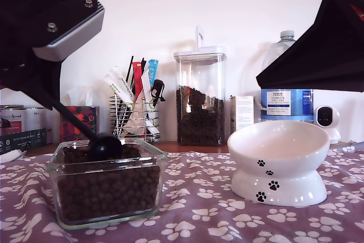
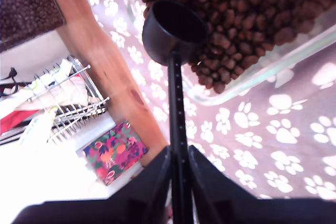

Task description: Measure one spoon of cat food and pour it into the food bowl

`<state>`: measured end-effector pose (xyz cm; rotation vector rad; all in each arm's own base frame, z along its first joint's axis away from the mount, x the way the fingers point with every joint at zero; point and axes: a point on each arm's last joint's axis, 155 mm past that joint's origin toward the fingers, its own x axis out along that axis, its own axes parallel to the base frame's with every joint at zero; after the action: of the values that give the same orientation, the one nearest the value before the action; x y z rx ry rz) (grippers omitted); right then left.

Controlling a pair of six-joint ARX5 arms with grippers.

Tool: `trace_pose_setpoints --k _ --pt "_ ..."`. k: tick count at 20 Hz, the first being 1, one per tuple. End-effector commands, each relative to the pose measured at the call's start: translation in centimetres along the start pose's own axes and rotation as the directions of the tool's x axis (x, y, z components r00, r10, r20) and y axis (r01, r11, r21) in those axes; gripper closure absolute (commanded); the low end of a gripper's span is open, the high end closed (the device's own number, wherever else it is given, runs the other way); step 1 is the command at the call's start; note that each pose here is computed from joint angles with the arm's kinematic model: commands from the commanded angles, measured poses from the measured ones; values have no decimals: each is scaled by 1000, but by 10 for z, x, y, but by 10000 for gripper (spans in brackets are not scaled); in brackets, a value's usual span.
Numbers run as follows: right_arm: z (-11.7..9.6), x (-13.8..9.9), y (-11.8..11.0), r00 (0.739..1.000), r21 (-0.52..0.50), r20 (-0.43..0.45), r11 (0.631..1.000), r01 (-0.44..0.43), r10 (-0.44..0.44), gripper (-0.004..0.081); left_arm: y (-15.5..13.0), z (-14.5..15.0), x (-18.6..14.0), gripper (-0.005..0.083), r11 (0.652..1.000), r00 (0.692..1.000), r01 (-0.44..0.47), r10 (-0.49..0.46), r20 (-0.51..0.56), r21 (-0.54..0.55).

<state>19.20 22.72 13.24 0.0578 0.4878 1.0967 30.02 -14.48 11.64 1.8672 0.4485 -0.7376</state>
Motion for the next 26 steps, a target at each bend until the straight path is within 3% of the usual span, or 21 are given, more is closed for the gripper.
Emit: trace_pose_setpoints --k 1,7,11,16,20,26 --pt "-6 1 1 1000 11 -12 1000 -8 8 783 -29 11 3 797 993 995 95 -97 30 65" --pt "-6 1 1 1000 11 -12 1000 -8 8 783 -35 29 -2 797 990 990 104 -113 89 93" --pt "-7 1 1 1000 13 -15 1000 -8 8 783 -39 31 -3 797 991 986 132 -129 103 -26" --pt "-8 1 1 1000 15 -18 1000 -8 8 783 -57 39 -7 797 972 967 220 -205 153 -88" --pt "-8 1 1 1000 16 -19 1000 -8 8 783 -58 40 -8 797 961 964 235 -211 160 -148" --pt "-8 1 1 1000 16 -19 1000 -8 8 783 -76 50 -14 797 878 931 350 -288 224 -327"
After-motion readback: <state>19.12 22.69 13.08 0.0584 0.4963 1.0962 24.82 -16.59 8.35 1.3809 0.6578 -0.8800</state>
